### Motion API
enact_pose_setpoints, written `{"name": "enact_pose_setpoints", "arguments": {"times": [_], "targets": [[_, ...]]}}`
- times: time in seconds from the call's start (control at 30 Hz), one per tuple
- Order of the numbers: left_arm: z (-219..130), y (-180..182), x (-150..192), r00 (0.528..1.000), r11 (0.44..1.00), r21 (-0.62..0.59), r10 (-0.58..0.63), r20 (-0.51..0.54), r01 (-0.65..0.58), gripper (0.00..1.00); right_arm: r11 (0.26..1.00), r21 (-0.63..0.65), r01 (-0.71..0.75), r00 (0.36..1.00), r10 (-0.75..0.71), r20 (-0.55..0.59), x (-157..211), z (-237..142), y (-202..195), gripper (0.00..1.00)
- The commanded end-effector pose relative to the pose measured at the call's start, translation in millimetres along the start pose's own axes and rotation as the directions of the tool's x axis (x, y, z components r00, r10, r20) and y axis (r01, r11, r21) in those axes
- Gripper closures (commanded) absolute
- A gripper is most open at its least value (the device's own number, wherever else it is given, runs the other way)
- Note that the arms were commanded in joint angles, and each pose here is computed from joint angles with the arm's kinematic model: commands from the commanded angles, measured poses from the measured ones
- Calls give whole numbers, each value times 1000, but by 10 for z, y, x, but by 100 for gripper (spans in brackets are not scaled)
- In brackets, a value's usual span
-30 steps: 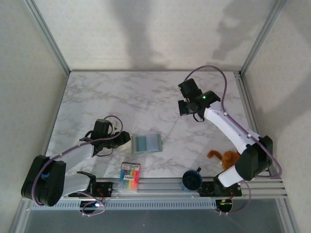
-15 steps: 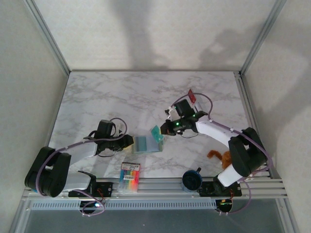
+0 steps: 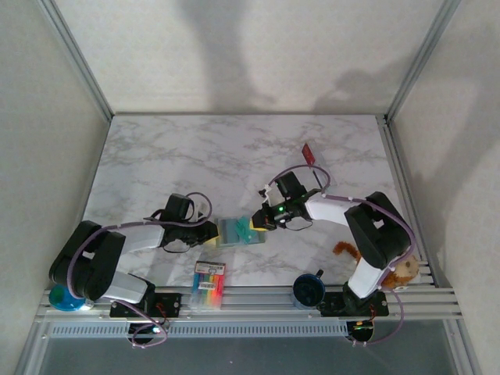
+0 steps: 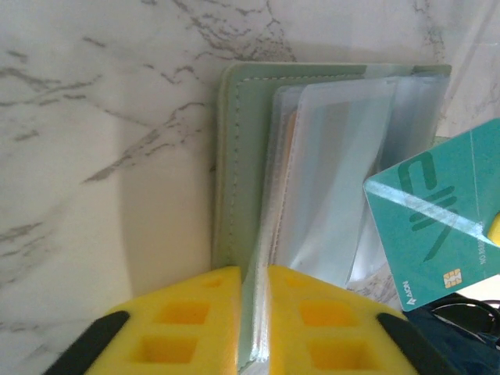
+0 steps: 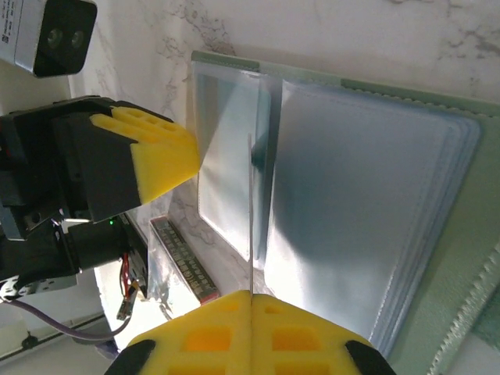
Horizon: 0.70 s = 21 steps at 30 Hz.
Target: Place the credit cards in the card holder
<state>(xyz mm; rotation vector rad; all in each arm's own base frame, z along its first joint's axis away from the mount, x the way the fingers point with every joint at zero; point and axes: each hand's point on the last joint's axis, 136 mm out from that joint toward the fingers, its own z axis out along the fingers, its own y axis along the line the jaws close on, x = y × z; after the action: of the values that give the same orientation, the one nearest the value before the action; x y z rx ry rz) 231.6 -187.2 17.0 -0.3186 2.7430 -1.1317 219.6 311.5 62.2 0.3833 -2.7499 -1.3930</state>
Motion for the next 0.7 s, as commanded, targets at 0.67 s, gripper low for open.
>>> {"name": "enact_pose_setpoints", "arguments": {"times": [0.67], "targets": [[-17,305,22,1000,987,-159,-1,26,5,91,997,-1,-79,996,79,36,99,-17,-283,100]]}}
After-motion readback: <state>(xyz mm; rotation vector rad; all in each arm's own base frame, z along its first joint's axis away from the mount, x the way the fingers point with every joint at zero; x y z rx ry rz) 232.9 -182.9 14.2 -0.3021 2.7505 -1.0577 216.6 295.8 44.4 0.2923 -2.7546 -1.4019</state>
